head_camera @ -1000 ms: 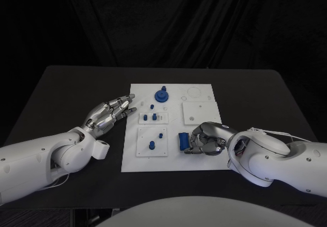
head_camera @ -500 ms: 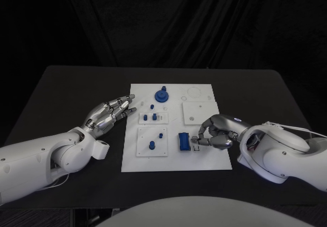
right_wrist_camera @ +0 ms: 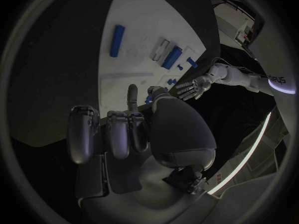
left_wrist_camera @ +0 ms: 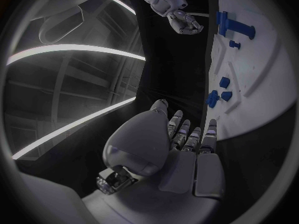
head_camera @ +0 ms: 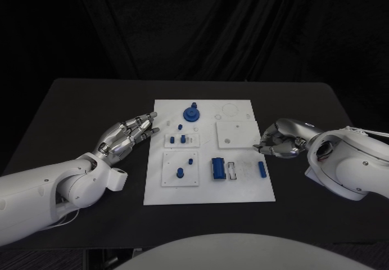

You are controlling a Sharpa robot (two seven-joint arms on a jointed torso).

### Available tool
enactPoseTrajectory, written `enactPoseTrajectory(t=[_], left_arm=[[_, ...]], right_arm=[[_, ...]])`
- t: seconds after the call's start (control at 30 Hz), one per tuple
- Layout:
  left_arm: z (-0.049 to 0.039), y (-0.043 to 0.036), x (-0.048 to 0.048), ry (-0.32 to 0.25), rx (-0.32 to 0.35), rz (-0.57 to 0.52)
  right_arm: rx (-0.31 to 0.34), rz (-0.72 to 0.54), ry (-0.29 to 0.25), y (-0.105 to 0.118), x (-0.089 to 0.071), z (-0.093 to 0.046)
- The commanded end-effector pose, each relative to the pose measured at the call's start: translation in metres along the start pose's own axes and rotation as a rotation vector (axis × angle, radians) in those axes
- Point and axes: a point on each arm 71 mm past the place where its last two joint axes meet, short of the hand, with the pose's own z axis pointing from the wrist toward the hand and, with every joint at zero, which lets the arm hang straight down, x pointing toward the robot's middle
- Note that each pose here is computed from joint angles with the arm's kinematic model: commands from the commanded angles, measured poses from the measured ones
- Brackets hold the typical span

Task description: Assemble the parts on the task board

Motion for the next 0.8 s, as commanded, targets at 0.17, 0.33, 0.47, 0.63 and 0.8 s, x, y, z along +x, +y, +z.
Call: enactPoseTrajectory(t=[0.17, 0.33, 0.47, 0.63, 0.8], left_arm=[[-0.0016, -0.0086, 0.0027, -0.017, 0.112, 0.022], [-0.0012, -0.0118, 0.0049, -0.022, 0.158, 0.05], [-0.0003, -0.0124, 0.0052, -0.027, 0.173, 0.062], [0.0011, -0.0118, 0.006, -0.022, 0.176, 0.062], [0.0015, -0.0106, 0.0058, -0.023, 0.176, 0.064]], right_arm=[[0.148, -0.059, 0.066, -0.021, 0.004, -0.001], [0.177, -0.086, 0.071, -0.027, 0.008, -0.002], [0.192, -0.106, 0.083, -0.029, 0.013, -0.002], [0.199, -0.119, 0.103, -0.031, 0.021, -0.002], [0.193, -0.117, 0.116, -0.03, 0.029, -0.002]])
